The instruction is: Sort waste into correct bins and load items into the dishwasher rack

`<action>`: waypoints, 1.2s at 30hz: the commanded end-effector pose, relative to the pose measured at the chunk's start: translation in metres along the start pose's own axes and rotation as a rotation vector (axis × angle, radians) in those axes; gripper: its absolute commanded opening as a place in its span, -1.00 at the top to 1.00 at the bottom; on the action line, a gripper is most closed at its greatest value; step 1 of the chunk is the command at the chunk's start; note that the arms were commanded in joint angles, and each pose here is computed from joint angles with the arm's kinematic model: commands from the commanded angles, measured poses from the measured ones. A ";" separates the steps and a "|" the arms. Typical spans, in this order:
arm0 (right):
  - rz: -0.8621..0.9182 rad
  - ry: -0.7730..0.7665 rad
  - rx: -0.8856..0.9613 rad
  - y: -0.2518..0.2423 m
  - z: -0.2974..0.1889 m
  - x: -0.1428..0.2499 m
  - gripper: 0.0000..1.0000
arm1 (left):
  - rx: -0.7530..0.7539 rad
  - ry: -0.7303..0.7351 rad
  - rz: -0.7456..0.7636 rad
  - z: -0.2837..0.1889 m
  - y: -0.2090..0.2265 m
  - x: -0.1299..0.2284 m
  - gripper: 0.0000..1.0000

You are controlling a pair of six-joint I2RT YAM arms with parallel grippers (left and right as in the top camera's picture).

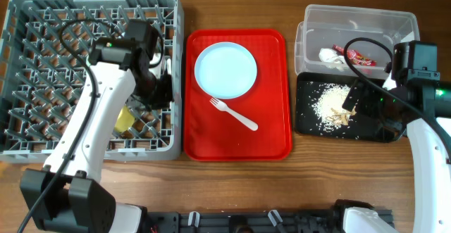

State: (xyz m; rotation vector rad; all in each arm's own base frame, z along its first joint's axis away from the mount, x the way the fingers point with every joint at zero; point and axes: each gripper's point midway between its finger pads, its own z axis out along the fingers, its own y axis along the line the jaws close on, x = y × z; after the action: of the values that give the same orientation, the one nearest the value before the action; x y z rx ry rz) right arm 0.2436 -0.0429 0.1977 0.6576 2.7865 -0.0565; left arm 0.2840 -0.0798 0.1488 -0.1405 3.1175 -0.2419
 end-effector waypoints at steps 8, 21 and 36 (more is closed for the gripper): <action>-0.007 -0.002 -0.016 0.002 -0.001 0.000 -0.99 | 0.130 -0.112 0.004 -0.011 -0.039 -0.023 0.71; -0.007 -0.001 -0.015 0.002 -0.001 0.000 -0.99 | 0.021 0.077 0.074 0.046 -0.039 0.037 0.92; -0.007 0.003 -0.014 0.001 -0.001 0.001 -0.99 | -0.123 0.173 0.025 0.066 -0.004 0.066 0.92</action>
State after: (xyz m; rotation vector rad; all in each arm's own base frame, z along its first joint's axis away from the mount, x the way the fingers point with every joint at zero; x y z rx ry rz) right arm 0.2438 -0.0430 0.1977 0.6575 2.7858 -0.0564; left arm 0.2236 -0.1070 0.0837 -0.0566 3.3022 -0.1277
